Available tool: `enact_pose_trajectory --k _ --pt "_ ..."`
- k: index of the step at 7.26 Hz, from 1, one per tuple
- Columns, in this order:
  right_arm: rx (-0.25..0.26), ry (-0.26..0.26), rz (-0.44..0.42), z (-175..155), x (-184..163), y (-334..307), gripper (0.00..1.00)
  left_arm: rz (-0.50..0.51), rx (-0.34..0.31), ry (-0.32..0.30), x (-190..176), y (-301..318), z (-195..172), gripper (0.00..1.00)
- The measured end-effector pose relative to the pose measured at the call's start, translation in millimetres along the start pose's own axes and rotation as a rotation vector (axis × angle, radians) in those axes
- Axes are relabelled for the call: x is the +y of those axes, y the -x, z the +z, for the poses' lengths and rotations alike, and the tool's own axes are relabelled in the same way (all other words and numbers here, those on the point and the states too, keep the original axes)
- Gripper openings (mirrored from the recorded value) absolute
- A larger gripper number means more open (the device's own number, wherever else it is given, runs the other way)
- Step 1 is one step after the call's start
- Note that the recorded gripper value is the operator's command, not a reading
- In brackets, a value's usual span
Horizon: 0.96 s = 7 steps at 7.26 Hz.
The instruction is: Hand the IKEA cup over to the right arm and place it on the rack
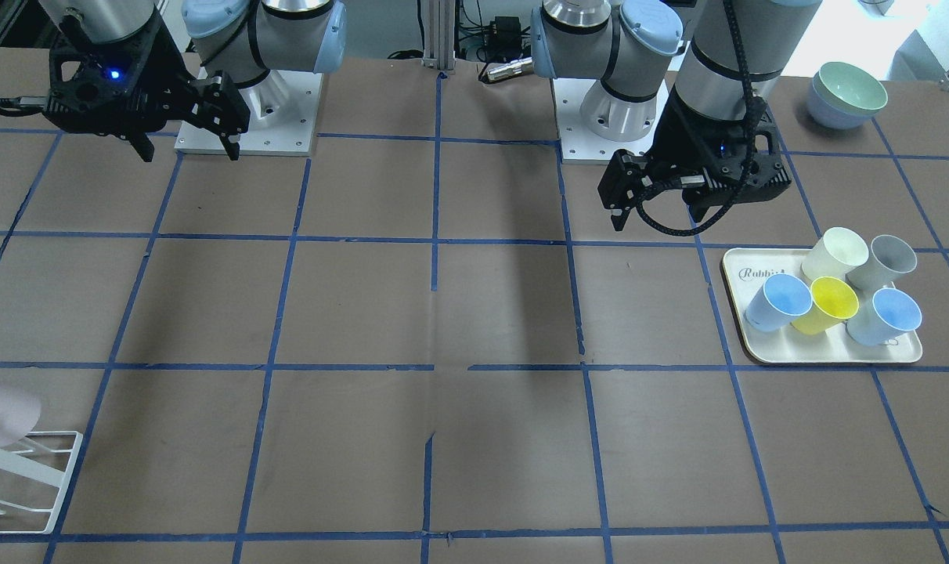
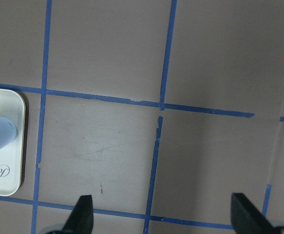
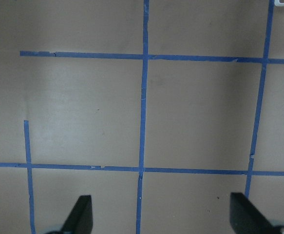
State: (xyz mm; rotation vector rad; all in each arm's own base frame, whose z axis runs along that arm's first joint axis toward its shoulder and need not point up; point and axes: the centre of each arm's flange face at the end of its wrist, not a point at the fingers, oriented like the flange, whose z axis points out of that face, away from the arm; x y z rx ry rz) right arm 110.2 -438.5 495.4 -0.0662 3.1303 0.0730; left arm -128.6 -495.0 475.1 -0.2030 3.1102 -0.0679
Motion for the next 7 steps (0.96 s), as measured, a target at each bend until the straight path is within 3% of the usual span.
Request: enact_pose_trajectory --k 3,7 --pt "-0.004 0.022 0.015 12 32 4 1.0 0.001 0.001 0.0 0 0 0 1.0" --pt "-0.01 0.018 0.08 11 35 6 1.0 0.002 0.0 0.0 0 0 0 1.0"
